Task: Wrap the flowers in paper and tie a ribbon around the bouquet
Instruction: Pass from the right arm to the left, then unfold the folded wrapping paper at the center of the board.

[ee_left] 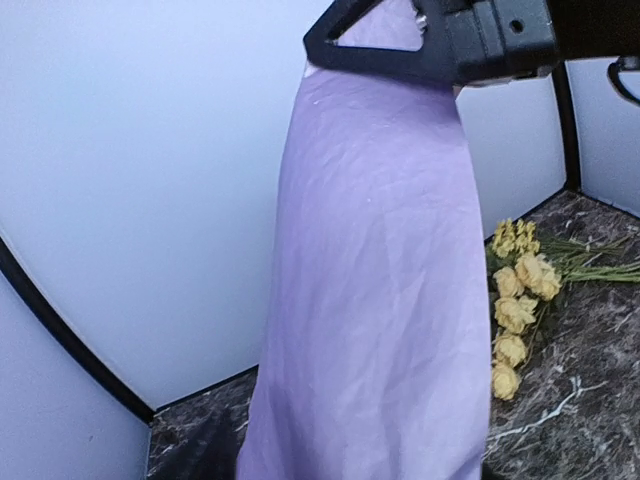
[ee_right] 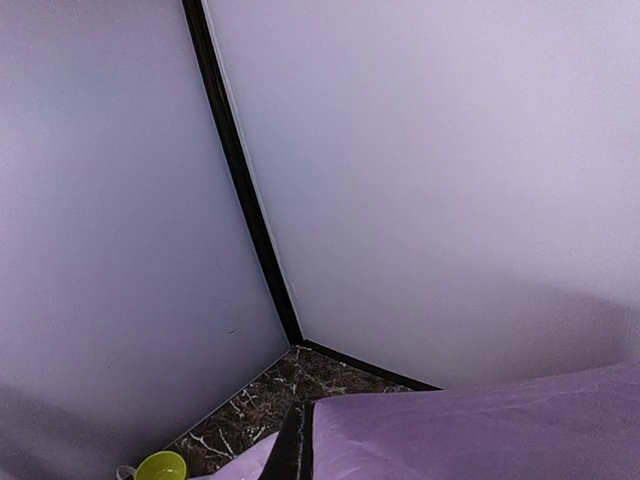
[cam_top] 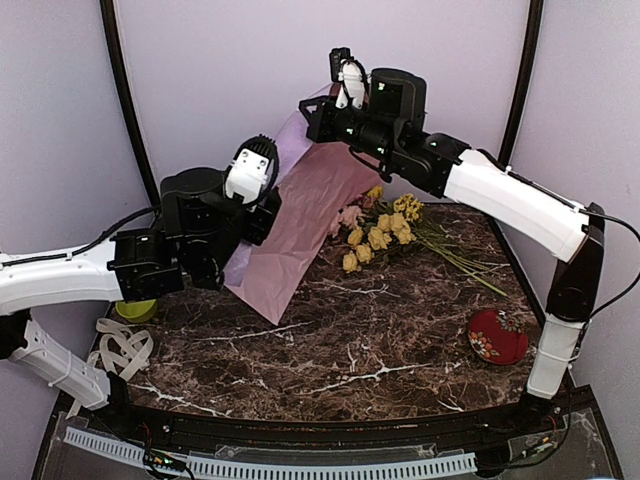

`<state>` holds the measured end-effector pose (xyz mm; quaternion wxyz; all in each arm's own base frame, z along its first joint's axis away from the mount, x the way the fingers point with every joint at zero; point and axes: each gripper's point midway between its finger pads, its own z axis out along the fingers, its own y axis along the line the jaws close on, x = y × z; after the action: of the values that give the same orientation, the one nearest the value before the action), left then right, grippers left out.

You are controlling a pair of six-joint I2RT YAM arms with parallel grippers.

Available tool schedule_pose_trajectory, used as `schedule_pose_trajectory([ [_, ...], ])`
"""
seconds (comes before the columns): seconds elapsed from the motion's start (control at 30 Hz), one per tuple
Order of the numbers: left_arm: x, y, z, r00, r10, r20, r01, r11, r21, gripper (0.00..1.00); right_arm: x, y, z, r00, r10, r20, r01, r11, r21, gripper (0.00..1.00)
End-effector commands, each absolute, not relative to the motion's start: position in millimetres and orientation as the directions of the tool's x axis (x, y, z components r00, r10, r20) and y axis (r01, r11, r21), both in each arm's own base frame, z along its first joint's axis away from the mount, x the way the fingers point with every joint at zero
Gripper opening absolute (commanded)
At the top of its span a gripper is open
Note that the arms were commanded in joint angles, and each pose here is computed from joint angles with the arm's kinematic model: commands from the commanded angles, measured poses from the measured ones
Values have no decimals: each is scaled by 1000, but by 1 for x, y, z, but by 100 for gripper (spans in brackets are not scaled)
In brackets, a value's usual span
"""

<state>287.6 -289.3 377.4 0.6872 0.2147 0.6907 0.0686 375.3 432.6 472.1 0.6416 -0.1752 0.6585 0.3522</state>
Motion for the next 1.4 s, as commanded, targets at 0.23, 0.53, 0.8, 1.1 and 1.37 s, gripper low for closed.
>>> schedule_pose_trajectory([
  [0.23,265,-288,417,32,222,-974,428,878,214,0,362,400,498,40,79,-996,-685,728,31,57],
  [0.53,277,-246,478,5,22,-1000,430,902,22,0,386,324,440,-85,9,-996,-711,700,66,93],
  [0.8,337,-170,450,-197,-173,-965,303,925,-228,0,431,267,376,-293,6,-956,-567,804,179,96],
  [1.1,419,-106,329,-497,-313,-809,121,899,-422,0,464,251,277,-529,-45,-847,-462,853,243,96],
  [1.37,419,-125,354,-458,-345,-819,241,839,-488,0,458,275,219,-652,-91,-753,-512,785,349,92],
])
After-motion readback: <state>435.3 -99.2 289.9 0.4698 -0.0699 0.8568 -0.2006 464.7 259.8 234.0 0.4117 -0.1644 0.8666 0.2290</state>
